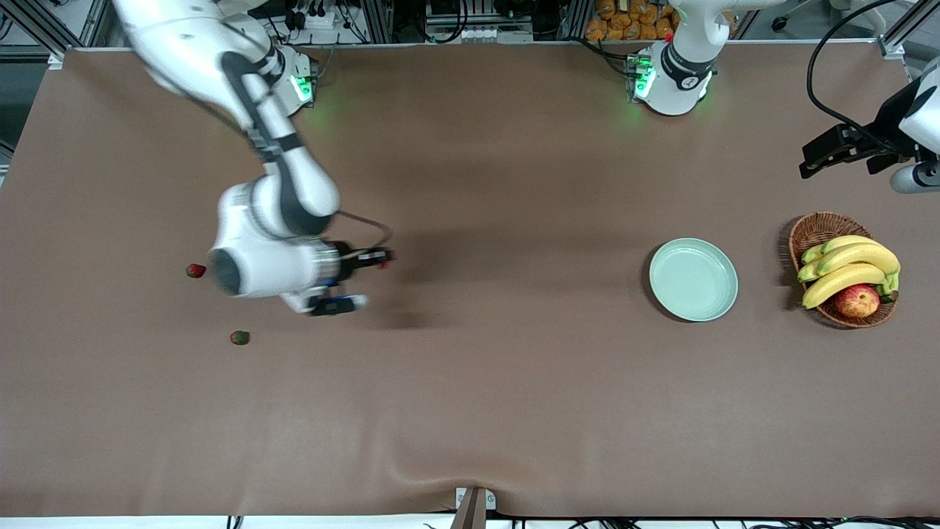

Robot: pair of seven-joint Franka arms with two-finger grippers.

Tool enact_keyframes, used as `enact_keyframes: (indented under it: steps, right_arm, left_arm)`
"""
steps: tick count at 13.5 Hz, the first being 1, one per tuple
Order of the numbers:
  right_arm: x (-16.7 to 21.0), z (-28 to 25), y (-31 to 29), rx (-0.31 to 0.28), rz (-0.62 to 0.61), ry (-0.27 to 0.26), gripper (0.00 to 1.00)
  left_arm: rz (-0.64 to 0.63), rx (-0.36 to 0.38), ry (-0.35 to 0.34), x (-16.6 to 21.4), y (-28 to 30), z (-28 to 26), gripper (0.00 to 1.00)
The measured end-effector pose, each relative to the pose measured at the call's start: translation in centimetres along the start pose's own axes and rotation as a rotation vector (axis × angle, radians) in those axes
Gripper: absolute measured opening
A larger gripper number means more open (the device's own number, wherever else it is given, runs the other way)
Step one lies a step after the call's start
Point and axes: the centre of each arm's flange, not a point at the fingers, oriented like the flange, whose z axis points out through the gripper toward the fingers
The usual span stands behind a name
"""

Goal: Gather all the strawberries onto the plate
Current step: 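Carry the strawberry to mid-table with the right gripper while the left gripper approaches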

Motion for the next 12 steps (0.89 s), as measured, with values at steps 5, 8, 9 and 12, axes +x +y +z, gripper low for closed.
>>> enact_keyframes:
  steps: [5, 8, 9, 12]
  right_arm:
    - [-1.6, 12.4, -6.2, 0.092, 0.044, 0.045, 0.32]
    - [-2.1, 15.1, -8.0, 0.086, 0.099, 0.046, 0.33]
    - [-2.1, 15.2, -8.3, 0.086, 0.106, 0.046, 0.36]
    - [-1.5, 14.4, -8.1, 0.088, 0.105, 0.063, 0.67]
  left_arm:
    - [0.003, 0.002, -0.019, 0.3, 0.1, 1.6, 1.00]
    - [0.026, 0.002, -0.016, 0.9, 1.4, 4.0, 1.00]
    - [0.042, 0.002, -0.014, 1.1, 2.3, 4.6, 1.00]
    - [0.098, 0.005, -0.014, 1.5, 5.4, 6.2, 1.00]
